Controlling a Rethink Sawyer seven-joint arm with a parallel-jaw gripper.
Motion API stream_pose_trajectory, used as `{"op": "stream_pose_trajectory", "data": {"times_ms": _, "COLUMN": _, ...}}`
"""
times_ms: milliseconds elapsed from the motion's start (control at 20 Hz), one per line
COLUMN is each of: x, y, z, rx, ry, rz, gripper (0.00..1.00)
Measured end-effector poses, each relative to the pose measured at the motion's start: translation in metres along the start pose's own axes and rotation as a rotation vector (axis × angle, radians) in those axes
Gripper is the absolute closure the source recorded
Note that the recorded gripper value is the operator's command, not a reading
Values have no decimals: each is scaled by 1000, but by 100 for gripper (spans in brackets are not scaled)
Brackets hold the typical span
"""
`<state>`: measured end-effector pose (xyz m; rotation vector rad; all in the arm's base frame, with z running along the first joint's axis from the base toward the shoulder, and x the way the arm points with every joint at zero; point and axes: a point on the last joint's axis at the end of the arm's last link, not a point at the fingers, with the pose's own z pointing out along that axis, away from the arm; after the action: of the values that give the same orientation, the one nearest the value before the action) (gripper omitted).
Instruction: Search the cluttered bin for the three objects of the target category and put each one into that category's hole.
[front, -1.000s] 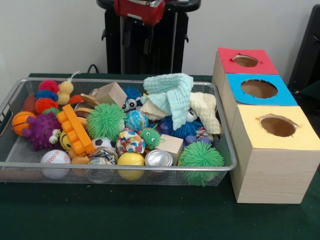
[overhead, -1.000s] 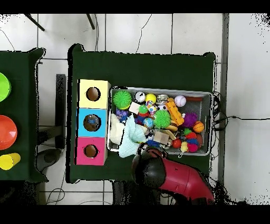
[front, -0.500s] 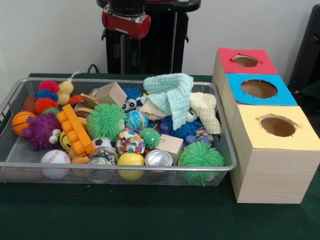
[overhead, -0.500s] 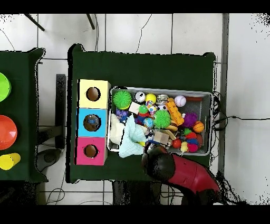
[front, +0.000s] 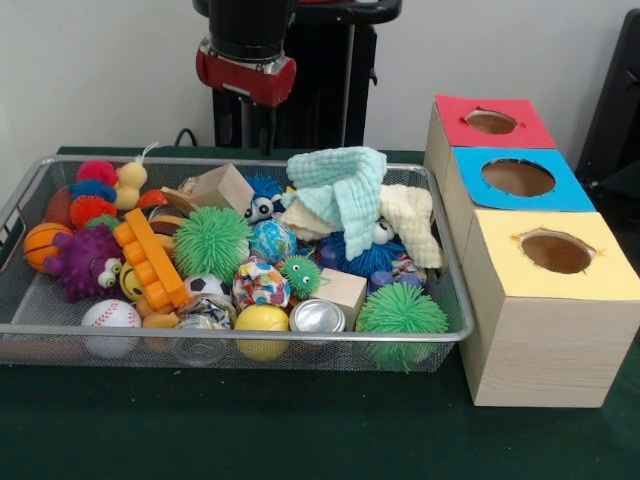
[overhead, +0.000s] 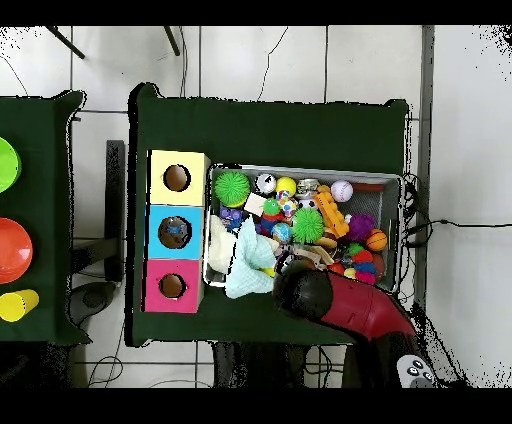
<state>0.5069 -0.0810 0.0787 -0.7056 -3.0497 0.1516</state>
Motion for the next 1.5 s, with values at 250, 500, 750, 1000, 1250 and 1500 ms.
{"op": "stream_pose_trajectory", "data": {"times_ms": 250, "x": -10, "y": 7, "z": 4, "rx": -11, "ry": -10, "rz": -4, "gripper": 0}}
{"op": "stream_pose_trajectory", "data": {"times_ms": 500, "x": -16, "y": 14, "z": 8, "rx": -22, "ry": -12, "rz": -10, "gripper": 0}}
{"op": "stream_pose_trajectory", "data": {"times_ms": 750, "x": -19, "y": 15, "z": 9, "rx": -24, "ry": -14, "rz": -9, "gripper": 0}}
{"op": "stream_pose_trajectory", "data": {"times_ms": 1000, "x": -20, "y": 11, "z": 10, "rx": -24, "ry": -13, "rz": -2, "gripper": 0}}
{"op": "stream_pose_trajectory", "data": {"times_ms": 1250, "x": -21, "y": 6, "z": 10, "rx": -24, "ry": -7, "rz": 11, "gripper": 0}}
{"op": "stream_pose_trajectory", "data": {"times_ms": 1500, "x": -23, "y": 5, "z": 5, "rx": -25, "ry": -12, "rz": 15, "gripper": 0}}
